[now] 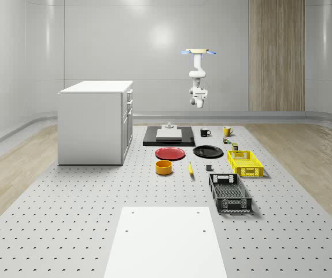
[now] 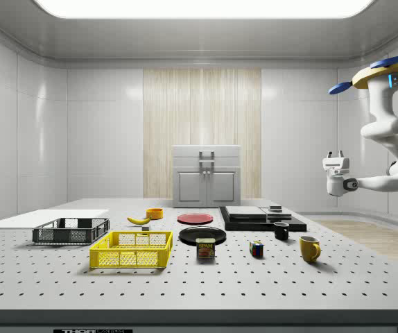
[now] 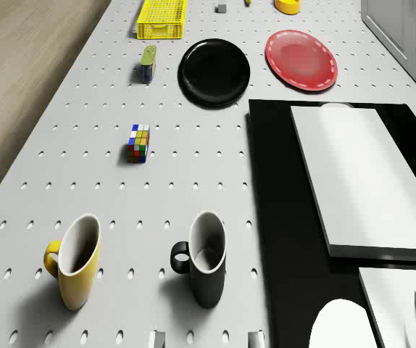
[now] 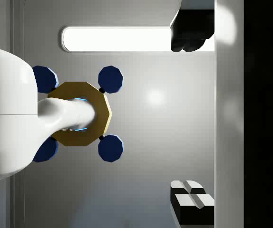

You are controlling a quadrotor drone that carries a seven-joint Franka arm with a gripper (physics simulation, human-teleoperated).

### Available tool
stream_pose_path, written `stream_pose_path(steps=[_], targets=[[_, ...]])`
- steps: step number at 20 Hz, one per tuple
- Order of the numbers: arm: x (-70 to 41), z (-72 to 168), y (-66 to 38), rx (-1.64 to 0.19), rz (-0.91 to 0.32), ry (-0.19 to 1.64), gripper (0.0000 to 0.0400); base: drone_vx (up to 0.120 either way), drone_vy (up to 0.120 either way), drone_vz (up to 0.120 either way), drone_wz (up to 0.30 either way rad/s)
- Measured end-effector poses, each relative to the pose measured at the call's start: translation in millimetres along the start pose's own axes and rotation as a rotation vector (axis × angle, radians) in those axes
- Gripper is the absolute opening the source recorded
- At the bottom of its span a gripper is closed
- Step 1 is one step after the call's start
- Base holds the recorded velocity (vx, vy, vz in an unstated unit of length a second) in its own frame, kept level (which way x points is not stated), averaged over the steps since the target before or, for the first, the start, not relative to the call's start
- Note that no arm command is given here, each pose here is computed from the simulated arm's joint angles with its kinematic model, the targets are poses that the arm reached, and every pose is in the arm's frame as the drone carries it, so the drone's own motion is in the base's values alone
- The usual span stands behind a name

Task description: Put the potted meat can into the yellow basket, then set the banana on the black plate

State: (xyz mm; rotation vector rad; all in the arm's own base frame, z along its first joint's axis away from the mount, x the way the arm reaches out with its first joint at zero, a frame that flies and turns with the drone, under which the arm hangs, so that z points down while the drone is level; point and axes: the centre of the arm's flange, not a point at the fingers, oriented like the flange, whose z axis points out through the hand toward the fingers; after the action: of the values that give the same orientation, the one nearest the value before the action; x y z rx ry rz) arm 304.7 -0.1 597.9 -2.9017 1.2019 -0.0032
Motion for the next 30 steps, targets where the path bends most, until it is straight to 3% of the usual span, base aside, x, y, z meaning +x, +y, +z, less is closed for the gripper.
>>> stream_pose_path(steps=[5,13,30], targets=[[-2.5,-36.5,2.6,0.003,0.000,0.003,0.0400,0.016,0.064,0.000,0.000],[-0.7,-78.1,0.7,0.007,0.000,0.007,0.0400,0.120,0.120,0.000,0.000],[-0.6,-93.2,0.4,0.016,0.000,0.017,0.0400,0.120,0.120,0.000,0.000]])
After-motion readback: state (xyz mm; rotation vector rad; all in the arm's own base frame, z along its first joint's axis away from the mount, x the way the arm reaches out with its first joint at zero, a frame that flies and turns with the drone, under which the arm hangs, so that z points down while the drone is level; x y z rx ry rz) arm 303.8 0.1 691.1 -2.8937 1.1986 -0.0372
